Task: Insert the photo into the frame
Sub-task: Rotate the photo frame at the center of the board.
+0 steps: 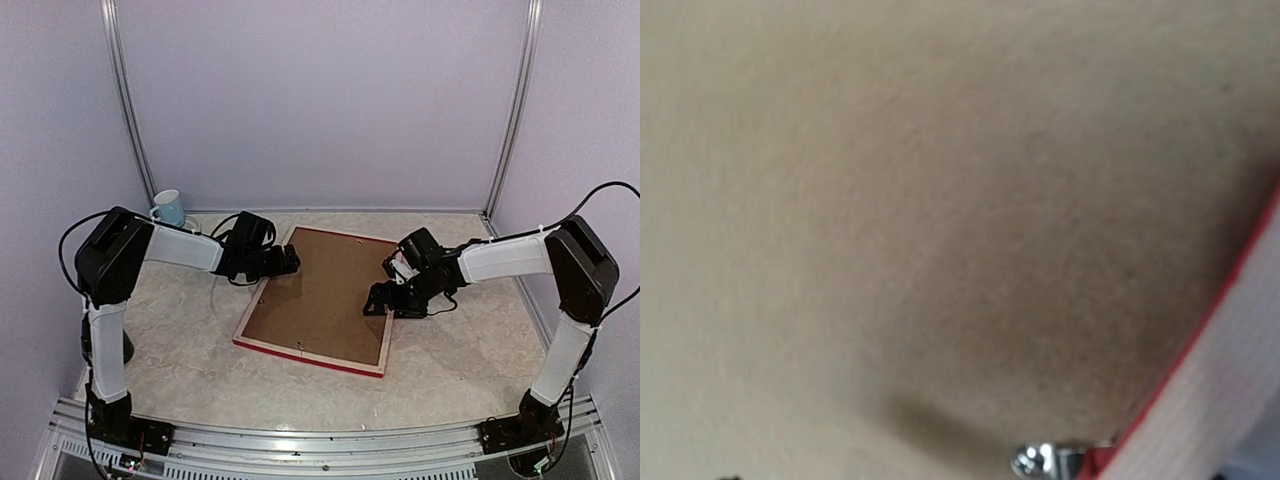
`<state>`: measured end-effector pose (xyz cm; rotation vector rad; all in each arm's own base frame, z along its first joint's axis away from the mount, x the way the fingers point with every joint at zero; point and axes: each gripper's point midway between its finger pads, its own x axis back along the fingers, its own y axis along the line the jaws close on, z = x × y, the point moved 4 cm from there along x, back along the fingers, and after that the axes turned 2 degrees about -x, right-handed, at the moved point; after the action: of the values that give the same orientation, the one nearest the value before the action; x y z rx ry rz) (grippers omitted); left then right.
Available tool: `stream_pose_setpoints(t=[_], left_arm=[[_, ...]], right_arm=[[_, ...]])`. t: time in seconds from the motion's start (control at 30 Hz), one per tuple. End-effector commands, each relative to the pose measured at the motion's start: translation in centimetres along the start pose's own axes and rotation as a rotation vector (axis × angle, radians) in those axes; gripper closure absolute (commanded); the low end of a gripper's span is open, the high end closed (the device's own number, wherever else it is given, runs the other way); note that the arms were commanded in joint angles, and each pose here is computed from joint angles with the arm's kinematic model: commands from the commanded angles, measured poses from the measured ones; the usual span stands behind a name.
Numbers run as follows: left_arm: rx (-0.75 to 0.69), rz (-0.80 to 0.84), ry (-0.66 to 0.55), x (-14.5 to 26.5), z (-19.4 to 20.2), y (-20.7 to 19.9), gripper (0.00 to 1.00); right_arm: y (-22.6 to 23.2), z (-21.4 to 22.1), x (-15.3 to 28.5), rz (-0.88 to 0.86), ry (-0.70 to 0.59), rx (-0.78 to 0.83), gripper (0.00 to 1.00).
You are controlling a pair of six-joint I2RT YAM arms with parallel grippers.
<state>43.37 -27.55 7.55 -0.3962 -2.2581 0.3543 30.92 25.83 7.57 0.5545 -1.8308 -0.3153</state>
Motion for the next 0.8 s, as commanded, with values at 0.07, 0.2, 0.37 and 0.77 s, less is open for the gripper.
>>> stream_pose_setpoints(t=[0.07,0.2,0.37,0.77], left_arm=[[-0.044,0.154,-0.012,-1.4,-1.4,-3.4,0.01],[-0.054,0.2,-0.015,-2.0,-2.0,-4.4,0.01],[-0.052,0.247,-0.007,-2.9,-2.2,-5.2,0.01],[-0.021,0.099,-0.114,-1.3,-5.6,-2.1,0.01]], right_arm=[[2.7,2.4,0.6,-0.081,0.066,0.045,0.05],[3.7,3.1,0.8,-0.1,0.082,0.066,0.06],[4.5,3.9,1.5,-0.114,0.099,0.09,0.06],[2.8,2.8,5.6,0.005,0.044,0.156,0.05]])
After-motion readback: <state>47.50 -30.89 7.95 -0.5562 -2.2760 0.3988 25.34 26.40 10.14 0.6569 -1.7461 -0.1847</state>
